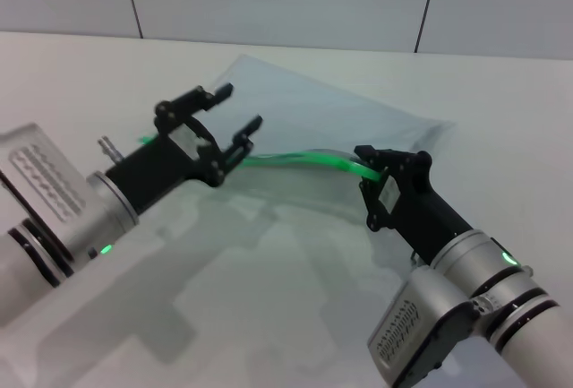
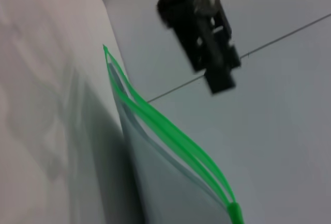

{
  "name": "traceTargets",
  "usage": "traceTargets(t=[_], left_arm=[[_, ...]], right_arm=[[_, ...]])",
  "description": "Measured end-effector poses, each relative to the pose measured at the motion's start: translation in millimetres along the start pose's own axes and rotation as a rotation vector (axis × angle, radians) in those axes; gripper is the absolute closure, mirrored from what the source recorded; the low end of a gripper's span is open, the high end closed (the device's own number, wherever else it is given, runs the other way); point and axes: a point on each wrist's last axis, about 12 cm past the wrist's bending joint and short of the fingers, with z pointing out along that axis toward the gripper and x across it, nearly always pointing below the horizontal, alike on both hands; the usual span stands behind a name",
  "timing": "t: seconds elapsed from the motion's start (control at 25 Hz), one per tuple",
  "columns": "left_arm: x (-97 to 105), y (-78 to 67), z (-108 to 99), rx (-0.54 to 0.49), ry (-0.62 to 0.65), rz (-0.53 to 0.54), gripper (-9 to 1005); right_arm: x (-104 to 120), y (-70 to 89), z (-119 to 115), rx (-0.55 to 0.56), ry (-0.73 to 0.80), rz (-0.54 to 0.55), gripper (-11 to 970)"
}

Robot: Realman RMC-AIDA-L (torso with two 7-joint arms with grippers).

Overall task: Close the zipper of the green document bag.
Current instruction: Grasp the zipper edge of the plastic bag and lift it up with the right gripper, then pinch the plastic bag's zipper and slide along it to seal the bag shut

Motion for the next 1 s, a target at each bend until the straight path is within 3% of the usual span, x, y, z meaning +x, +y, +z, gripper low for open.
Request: traceTargets(t=[0.72, 1.0], left_arm=[[-5.7, -31.0, 11.4, 0.136, -0.043, 0.370, 474], [-6.3, -44.2, 9.0, 0.188, -0.060, 0.396, 476]], right_arm=[[-20.3, -4.3, 10.7, -0.012, -0.082, -0.012, 912], [-20.2, -5.4, 11.7, -0.008, -0.081, -0.013, 912]])
